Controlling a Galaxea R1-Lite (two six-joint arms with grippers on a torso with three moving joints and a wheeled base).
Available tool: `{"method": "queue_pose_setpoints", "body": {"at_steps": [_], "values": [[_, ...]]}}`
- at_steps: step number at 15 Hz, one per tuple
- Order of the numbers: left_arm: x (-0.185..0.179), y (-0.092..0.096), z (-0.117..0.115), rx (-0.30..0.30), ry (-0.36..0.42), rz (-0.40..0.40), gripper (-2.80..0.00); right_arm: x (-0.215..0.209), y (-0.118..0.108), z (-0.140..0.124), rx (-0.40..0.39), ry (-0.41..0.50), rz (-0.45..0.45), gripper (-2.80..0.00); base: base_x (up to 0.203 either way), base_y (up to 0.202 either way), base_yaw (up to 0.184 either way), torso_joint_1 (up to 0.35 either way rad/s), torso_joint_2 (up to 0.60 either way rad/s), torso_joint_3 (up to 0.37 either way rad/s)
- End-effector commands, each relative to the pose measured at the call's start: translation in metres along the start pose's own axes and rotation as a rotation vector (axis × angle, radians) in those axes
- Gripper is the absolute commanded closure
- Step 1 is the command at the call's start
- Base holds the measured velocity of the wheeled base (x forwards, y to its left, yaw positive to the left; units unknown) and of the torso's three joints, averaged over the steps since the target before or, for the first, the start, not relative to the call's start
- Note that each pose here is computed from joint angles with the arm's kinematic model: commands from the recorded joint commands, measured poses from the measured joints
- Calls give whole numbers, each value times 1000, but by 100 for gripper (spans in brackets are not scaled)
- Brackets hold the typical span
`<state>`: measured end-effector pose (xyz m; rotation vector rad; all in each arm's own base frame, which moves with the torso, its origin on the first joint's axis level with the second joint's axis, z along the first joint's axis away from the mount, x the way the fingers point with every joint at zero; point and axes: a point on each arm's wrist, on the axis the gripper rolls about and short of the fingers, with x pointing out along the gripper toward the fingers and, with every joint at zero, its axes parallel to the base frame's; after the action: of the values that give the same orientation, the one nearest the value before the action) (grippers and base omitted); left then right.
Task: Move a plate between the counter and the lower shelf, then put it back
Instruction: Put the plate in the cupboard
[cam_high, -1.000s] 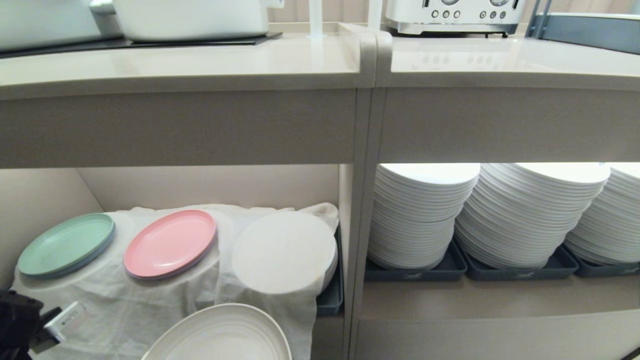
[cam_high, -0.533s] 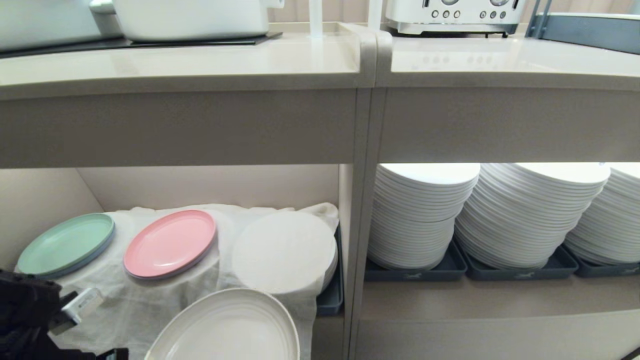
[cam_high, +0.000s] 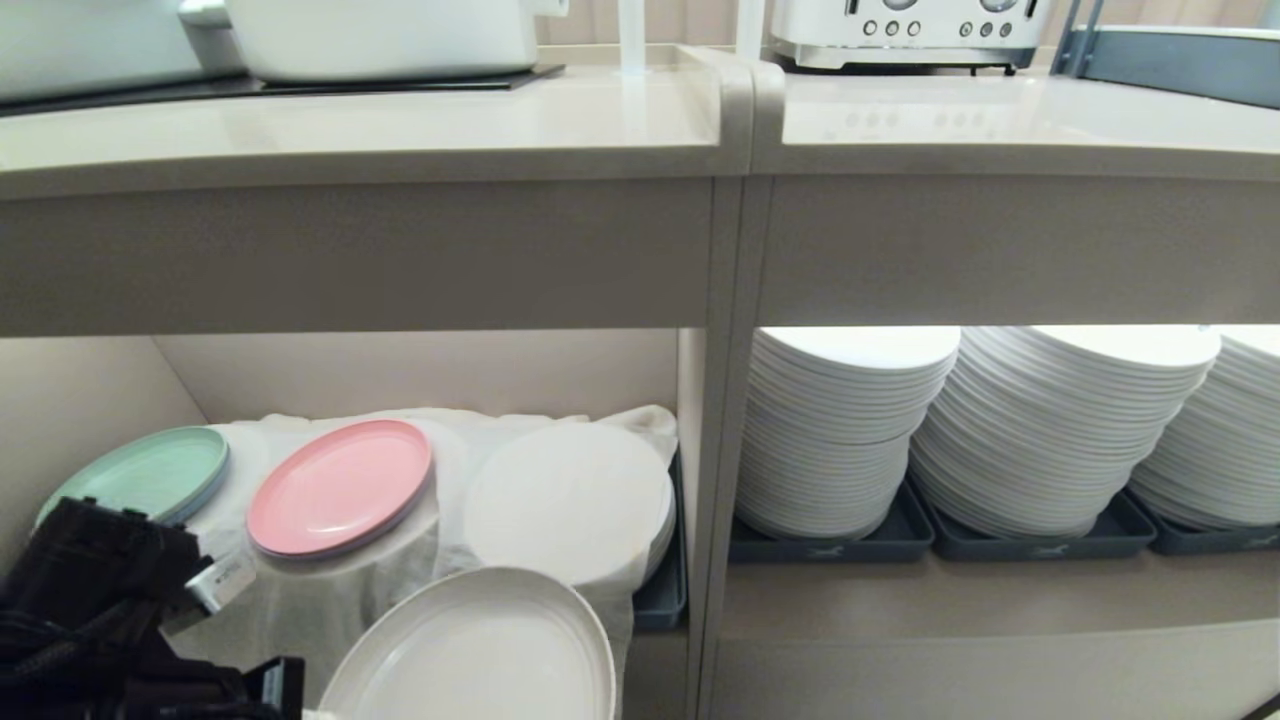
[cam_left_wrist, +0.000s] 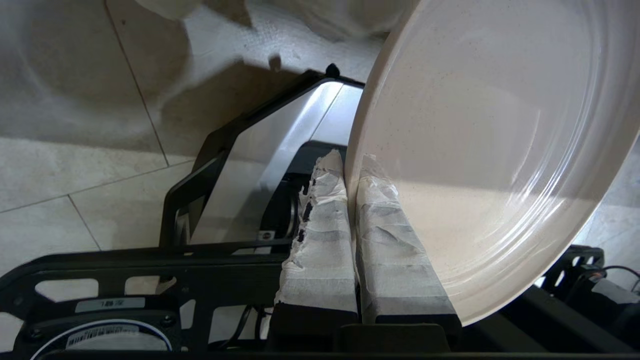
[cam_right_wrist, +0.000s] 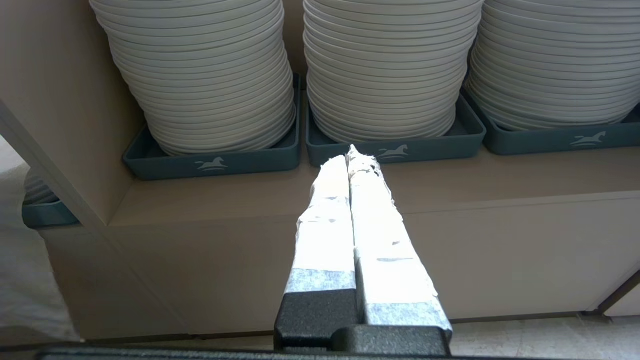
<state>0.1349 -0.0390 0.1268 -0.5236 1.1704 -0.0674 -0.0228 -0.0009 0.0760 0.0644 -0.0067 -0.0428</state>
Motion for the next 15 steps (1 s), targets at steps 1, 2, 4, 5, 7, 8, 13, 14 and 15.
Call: {"method": "queue_pose_setpoints", "body": {"at_steps": [1,2,4,5,7,8,13,14,15], "values": [[8,-5,11,-10,29,15,0,0,0,0,0,-1,0,0,0,0,0,0,0,0],[12,-8,16,-13,43,16,0,0,0,0,0,-1,0,0,0,0,0,0,0,0],[22,-14,28,-30,71,13,0,0,0,0,0,-1,0,0,0,0,0,0,0,0],[26,-17,34,-37,74,5,0,0,0,0,0,-1,0,0,0,0,0,0,0,0],[37,-24,48,-42,20,-41,0,0,0,0,0,-1,0,0,0,0,0,0,0,0],[41,-26,52,-51,6,-52,0,0,0,0,0,-1,0,0,0,0,0,0,0,0],[59,-34,71,-97,-7,-53,0,0,0,0,0,-1,0,0,0,0,0,0,0,0],[61,-37,76,-105,-21,-62,0,0,0,0,0,-1,0,0,0,0,0,0,0,0],[64,-39,80,-107,-25,-64,0,0,0,0,0,-1,0,0,0,0,0,0,0,0]]}}
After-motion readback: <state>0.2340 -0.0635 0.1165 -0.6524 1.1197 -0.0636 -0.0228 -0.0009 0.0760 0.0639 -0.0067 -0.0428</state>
